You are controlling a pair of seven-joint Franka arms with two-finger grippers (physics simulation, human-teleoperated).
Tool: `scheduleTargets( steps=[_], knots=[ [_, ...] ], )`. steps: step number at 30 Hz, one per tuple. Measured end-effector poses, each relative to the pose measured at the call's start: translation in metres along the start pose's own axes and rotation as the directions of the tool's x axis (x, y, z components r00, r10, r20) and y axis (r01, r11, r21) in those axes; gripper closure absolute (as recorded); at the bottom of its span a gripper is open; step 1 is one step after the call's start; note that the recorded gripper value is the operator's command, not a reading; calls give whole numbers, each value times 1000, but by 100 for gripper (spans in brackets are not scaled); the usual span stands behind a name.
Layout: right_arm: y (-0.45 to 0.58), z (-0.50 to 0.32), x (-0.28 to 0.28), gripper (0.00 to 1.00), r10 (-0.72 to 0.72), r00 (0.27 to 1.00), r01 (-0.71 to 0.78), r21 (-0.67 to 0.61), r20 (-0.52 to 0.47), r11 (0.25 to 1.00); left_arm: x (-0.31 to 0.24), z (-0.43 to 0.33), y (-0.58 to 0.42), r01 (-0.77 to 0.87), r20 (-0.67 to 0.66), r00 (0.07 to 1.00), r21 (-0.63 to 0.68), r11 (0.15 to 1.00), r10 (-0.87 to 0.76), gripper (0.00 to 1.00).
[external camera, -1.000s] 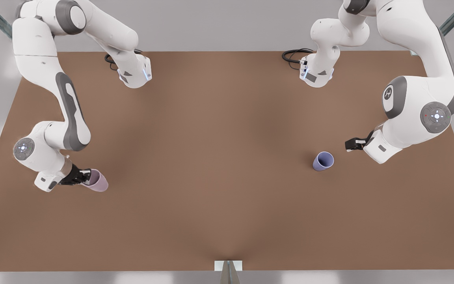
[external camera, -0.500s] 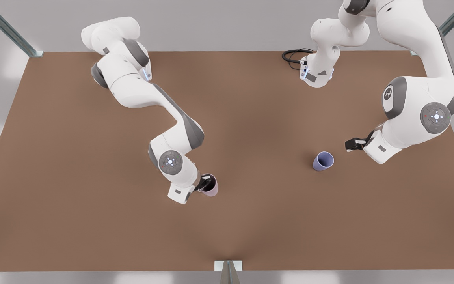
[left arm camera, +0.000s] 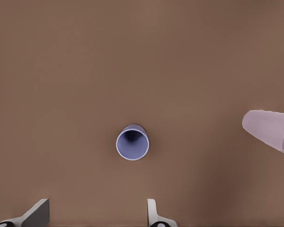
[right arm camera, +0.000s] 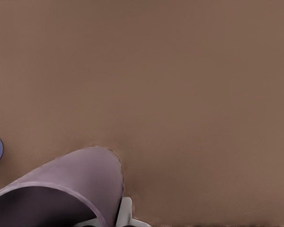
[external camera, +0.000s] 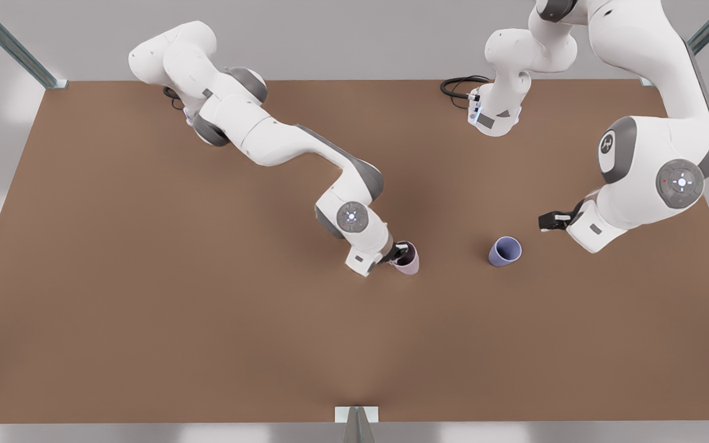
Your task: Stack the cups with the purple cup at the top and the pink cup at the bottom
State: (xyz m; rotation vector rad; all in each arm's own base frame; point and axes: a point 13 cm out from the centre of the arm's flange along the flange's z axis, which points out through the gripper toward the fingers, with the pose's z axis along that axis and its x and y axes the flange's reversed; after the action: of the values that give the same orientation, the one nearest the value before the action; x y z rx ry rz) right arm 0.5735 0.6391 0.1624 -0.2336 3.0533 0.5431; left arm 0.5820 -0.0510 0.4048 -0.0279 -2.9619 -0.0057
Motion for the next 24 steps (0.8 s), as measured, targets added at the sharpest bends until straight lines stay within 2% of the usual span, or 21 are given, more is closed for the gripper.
scheduleTargets(
  steps=[6, 12, 13, 14, 15, 24],
  knots=[
    [22, 22, 29, 79, 59, 998, -58, 9, -25, 998, 8, 7, -7, -21, -28, 999, -1, 1000, 21, 0],
    [-3, 30, 37, 77, 120, 991, -114, 99, -58, 989, 14, 34, -6, -35, -71, 997, -3, 999, 34, 0],
    [-10, 30, 38, 73, 126, 990, -118, 124, -62, 985, 15, 49, -5, -35, -84, 996, -5, 999, 35, 0],
    [-16, 31, 39, 48, 130, 989, -119, 147, -67, 982, 14, 62, -3, -36, -92, 995, -6, 999, 35, 0],
    [-20, 31, 42, 0, 134, 988, -121, 166, -72, 979, 13, 73, -2, -36, -95, 995, -7, 999, 35, 0],
    [-22, 40, 62, 0, 145, 986, -121, 239, -87, 963, -25, 178, 36, 17, -55, 998, -5, 1000, -17, 0]
  ],
)
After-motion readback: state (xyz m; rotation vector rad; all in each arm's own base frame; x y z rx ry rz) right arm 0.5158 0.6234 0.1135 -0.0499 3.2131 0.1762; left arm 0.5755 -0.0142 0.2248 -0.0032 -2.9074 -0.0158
